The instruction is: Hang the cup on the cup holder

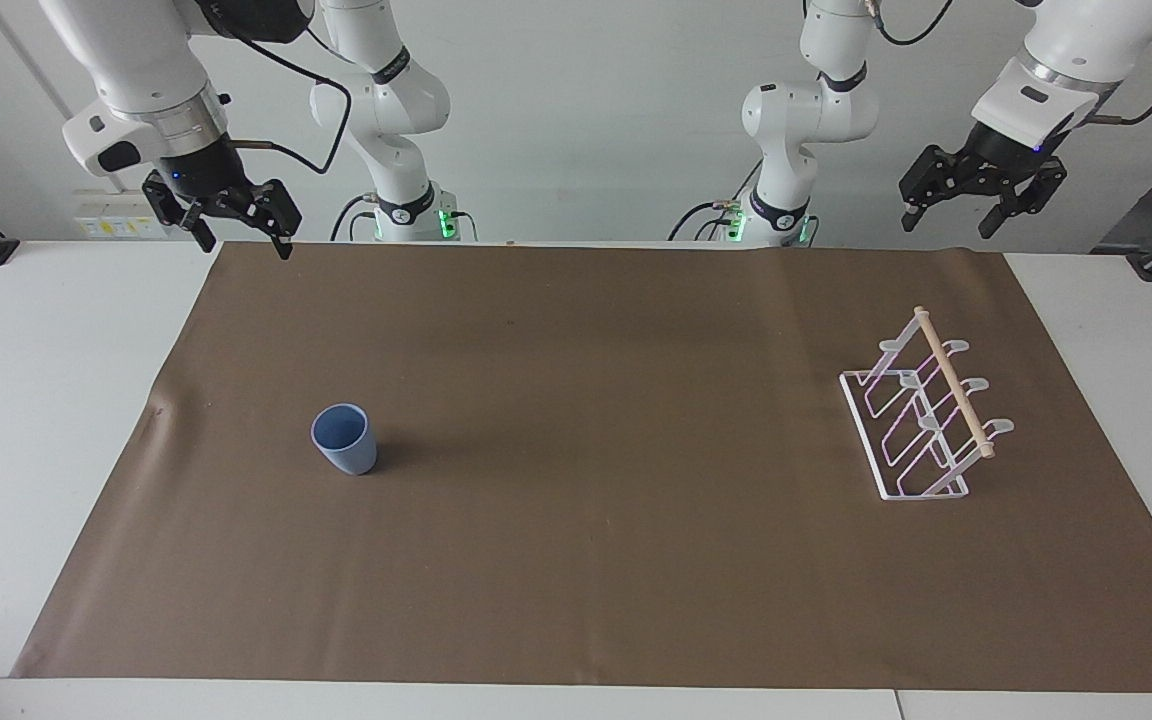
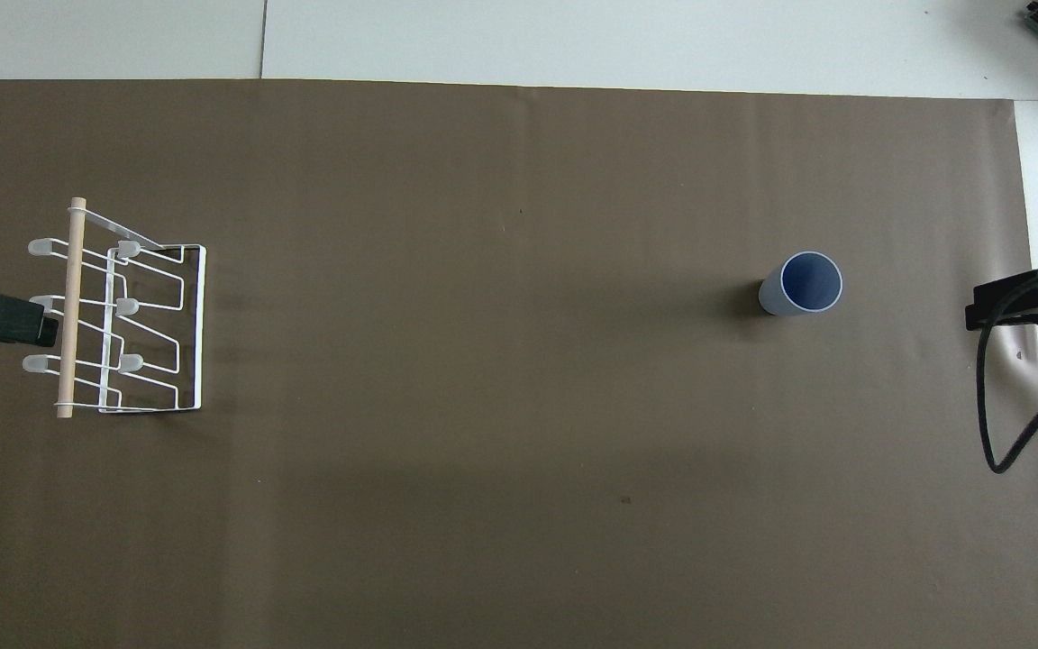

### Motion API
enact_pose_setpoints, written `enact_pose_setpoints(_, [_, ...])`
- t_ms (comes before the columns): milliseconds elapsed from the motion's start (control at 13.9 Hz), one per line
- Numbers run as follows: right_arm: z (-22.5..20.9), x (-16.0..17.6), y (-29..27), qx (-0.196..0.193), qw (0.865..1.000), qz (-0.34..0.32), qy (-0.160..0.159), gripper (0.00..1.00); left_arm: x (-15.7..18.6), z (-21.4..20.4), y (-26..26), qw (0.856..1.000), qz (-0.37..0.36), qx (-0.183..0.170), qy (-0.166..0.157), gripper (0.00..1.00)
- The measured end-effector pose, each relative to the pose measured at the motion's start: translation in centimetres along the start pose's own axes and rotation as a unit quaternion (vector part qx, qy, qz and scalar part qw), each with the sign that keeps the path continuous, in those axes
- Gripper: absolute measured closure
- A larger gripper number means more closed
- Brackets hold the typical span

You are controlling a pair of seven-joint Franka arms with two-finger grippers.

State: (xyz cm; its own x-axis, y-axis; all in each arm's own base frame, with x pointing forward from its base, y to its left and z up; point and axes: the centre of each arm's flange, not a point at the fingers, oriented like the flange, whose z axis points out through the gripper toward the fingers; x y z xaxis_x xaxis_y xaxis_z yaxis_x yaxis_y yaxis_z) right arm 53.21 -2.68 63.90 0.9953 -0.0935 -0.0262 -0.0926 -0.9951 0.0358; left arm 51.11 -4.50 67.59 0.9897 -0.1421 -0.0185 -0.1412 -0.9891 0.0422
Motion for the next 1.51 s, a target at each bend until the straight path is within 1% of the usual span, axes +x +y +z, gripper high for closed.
enact_pose_setpoints(932, [-0.2,-0.1,0.0,0.0,1.0,0.008,0.002,0.0,-0.6,-2.0,0.4,1.0,0.003,0.001,0.015,0.0])
enact_pose_setpoints(1506, [-0.1,-0.1,-0.2,0.0,1.0,0.006,0.001,0.0,-0.8,-2.0,0.7,1.0,0.007,0.001,0.008,0.0])
